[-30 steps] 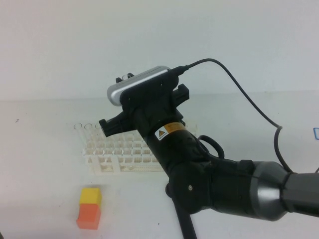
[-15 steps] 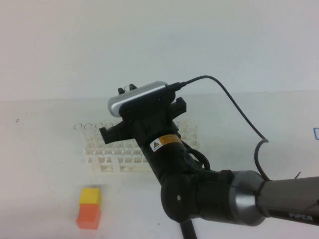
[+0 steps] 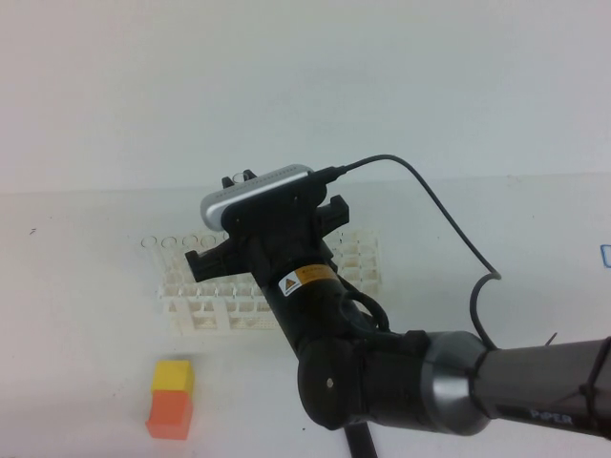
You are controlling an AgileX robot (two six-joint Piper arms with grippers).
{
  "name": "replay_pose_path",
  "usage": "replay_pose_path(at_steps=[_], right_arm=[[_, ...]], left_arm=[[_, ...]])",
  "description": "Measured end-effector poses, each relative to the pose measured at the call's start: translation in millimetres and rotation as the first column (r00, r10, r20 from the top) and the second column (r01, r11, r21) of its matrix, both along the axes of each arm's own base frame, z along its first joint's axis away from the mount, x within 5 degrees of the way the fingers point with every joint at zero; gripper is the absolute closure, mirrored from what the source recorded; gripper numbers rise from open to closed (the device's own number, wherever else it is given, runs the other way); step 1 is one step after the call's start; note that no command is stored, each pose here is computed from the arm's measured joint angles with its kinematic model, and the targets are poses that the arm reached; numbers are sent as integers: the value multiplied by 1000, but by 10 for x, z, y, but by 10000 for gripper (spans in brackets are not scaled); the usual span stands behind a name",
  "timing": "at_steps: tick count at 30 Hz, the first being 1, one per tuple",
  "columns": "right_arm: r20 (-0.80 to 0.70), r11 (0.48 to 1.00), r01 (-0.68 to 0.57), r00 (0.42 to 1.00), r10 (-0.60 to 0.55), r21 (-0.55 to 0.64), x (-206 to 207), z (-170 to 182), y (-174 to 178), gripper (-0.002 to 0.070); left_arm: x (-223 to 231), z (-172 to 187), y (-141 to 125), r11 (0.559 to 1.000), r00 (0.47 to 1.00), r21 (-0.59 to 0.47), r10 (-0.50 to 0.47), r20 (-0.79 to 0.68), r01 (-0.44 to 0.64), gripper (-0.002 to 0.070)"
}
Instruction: Place the test tubes
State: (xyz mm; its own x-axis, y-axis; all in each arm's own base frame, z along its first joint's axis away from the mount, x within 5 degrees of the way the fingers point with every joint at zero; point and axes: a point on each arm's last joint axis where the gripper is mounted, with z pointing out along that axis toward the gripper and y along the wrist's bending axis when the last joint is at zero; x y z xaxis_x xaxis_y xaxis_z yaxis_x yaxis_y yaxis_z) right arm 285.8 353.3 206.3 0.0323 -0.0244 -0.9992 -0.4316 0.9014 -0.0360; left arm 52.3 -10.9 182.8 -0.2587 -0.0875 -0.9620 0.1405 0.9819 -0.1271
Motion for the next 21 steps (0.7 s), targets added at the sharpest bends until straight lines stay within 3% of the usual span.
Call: replay_pose_path(at_steps=[21], right_arm=[[-49,999,18,999,-20,-35,-5,-306,62,551]], left_arm=[[0,0,0,1000,1000,0,0,0,0,676]])
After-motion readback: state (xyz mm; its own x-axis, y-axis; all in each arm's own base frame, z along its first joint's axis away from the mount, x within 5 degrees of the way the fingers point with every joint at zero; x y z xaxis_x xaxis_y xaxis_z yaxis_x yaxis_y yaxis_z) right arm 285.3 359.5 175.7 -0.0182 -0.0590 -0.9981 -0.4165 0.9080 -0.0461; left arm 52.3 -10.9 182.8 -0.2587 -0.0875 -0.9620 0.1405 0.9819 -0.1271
